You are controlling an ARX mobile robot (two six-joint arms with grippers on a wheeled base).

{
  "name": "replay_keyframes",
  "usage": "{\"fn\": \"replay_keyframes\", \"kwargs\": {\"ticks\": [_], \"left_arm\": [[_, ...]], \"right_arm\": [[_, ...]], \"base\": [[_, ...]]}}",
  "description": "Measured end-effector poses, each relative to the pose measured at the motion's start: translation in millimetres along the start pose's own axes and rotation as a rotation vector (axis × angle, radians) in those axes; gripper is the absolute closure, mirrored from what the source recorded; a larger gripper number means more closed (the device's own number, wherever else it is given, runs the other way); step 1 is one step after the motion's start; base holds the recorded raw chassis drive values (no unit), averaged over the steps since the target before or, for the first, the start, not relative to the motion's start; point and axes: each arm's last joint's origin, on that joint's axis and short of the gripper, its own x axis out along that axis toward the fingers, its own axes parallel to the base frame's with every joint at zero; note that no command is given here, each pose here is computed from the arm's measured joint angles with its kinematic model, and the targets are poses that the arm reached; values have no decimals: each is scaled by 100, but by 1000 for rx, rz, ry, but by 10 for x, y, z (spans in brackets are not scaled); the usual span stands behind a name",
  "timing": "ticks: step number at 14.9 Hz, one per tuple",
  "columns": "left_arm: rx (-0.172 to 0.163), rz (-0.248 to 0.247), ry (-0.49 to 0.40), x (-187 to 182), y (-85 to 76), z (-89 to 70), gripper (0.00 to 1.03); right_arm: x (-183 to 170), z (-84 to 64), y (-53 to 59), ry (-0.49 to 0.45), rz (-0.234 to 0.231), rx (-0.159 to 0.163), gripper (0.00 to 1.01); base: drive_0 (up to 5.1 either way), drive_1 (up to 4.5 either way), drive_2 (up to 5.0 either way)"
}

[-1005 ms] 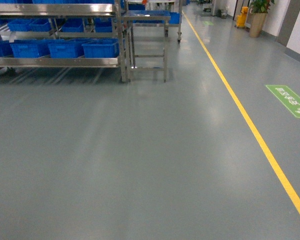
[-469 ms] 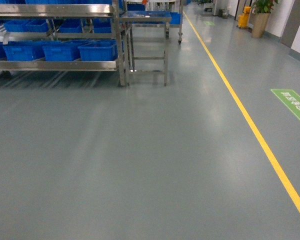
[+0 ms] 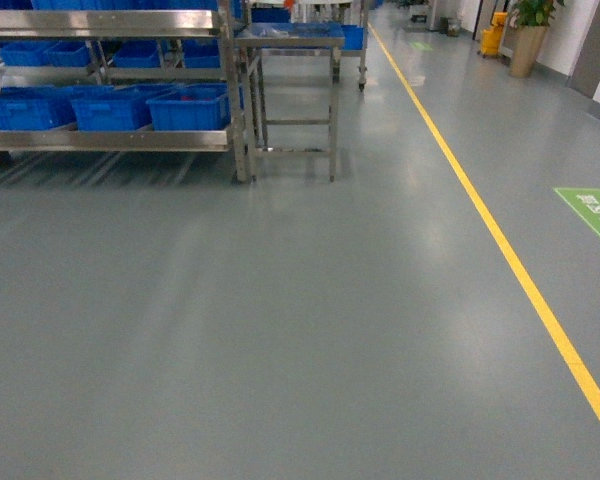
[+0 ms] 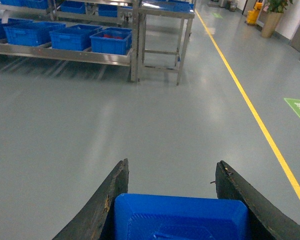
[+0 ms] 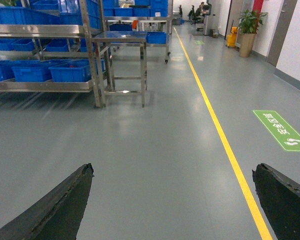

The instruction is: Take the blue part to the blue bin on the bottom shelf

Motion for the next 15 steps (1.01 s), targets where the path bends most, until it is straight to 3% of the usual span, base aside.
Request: {"fn": "replay_keyframes", "kwargs": {"ticks": [15], "left_arm": [[-1,0,-3,-3,1,2,60]], "right_arm": [[0,1,0,-2,0,0,3]], "base": [[4,421,-413]]}}
